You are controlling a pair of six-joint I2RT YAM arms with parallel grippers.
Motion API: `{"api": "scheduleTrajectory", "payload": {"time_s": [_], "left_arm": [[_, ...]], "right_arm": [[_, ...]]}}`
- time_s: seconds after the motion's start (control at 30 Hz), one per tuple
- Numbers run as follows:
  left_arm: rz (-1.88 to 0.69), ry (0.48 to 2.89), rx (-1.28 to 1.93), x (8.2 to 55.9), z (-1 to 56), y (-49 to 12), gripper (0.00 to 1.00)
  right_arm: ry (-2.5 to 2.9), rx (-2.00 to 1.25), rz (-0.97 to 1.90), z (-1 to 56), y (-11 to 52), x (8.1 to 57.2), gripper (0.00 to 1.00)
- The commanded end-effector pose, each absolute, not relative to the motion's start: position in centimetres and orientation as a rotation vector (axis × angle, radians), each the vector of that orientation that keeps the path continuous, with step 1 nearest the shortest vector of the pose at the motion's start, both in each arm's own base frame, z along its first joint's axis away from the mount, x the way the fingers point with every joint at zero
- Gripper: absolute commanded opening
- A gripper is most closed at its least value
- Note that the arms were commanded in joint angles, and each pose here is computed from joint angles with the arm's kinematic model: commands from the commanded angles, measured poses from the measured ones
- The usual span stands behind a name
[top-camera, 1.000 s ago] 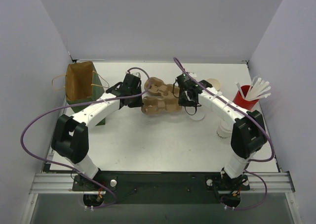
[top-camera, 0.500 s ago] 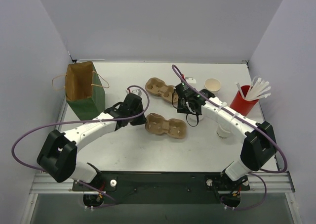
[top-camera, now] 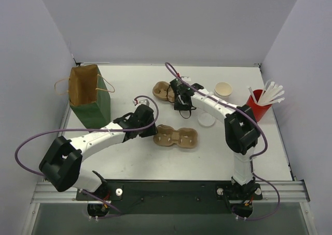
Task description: Pack the takeout coffee
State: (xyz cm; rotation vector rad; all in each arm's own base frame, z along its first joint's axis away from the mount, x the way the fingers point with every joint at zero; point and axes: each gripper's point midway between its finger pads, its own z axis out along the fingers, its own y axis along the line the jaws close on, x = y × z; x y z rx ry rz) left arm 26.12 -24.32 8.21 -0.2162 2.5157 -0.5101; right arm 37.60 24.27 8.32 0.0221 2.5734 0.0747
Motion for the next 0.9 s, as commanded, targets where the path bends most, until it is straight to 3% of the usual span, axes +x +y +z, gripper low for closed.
{"api": "scheduleTrajectory", "payload": {"time_s": [0.0,0.23,0.6,0.73,0.87], "left_arm": [[-0.531,2.422,-0.170,27.7,12.1,-24.6,0.46],[-0.465,2.396,-0.093,28.2,15.6,-22.8,0.50],[-0.470,2.220,-0.100,30.9,27.0,-18.8,0.52],[-0.463,2.164,-0.140,31.4,29.8,-16.7,0.52],[-0.429,2.077,-0.199,32.4,33.4,-14.0,0.52]], "right_arm": [[2.582,0.026,0.089,7.5,24.7,40.2,0.15],[2.599,0.080,0.101,5.7,24.0,43.8,0.15],[2.491,0.109,0.155,7.1,23.7,52.8,0.18],[2.474,0.116,0.178,10.3,23.8,52.5,0.25],[2.456,0.122,0.170,14.5,23.2,48.9,0.34]]}}
